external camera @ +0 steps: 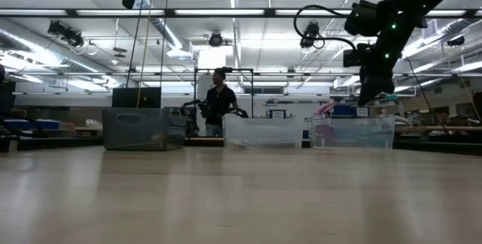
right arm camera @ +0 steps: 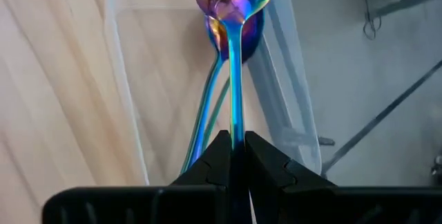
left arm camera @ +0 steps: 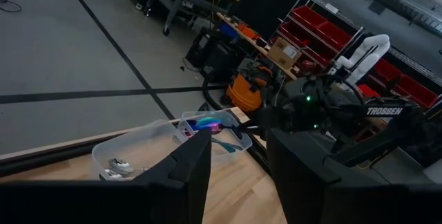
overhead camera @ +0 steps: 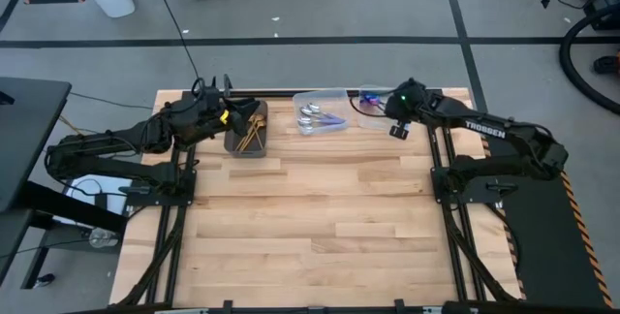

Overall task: Sort silverware by color (type)
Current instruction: Put the blue spoon into the right transparent bin

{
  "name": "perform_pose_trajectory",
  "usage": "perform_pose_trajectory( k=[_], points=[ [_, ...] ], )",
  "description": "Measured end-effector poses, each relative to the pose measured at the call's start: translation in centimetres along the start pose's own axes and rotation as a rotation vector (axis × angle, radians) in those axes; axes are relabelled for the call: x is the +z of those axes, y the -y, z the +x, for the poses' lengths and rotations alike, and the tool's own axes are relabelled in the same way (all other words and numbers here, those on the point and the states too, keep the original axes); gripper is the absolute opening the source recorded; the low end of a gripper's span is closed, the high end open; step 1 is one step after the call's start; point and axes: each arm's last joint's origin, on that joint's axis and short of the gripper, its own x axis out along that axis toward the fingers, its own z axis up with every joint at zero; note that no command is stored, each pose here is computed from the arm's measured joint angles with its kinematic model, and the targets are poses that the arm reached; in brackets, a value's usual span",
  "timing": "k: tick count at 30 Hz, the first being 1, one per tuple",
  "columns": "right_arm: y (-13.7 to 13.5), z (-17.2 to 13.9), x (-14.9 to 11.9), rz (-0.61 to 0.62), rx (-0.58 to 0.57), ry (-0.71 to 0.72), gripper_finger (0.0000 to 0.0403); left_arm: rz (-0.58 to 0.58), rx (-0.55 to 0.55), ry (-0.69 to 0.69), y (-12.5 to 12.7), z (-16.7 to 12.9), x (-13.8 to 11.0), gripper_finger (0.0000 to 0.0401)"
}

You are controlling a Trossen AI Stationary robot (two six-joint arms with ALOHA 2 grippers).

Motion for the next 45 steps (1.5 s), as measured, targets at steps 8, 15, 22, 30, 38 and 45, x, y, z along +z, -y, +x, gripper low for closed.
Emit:
perform_pose_trajectory(
  k=[8, 15, 22, 30, 38, 45],
  points=[
    [-1.3, 1.6, -0.9, -0.122, 0.007, 0.077, 0.0036, -0.001, 0.0, 0.0, 0.0, 0.0, 0.0, 0.0149],
    [-1.8, 2.4, -1.9, -0.02, -0.071, 0.034, 0.0036, -0.003, 0.0, 0.0, 0.0, 0.0, 0.0, 0.0149],
    [-1.5, 1.9, -1.2, 0.153, -0.043, 0.057, 0.0036, -0.004, 0.0, 0.0, 0.0, 0.0, 0.0, 0.0149],
    [-0.6, 1.7, -0.6, 0.261, -0.082, 0.107, 0.0036, -0.011, 0.0, 0.001, 0.0, 0.0, 0.0, 0.0149],
    [-0.7, 2.9, -2.0, 0.413, -0.085, 0.124, 0.0036, -0.012, 0.0, 0.001, 0.0, 0.0, 0.0, 0.0149],
    [-1.3, 3.4, -2.6, 0.416, -0.053, 0.145, 0.0036, -0.007, 0.0, 0.0, 0.0, 0.0, 0.0, 0.0149]
  ],
)
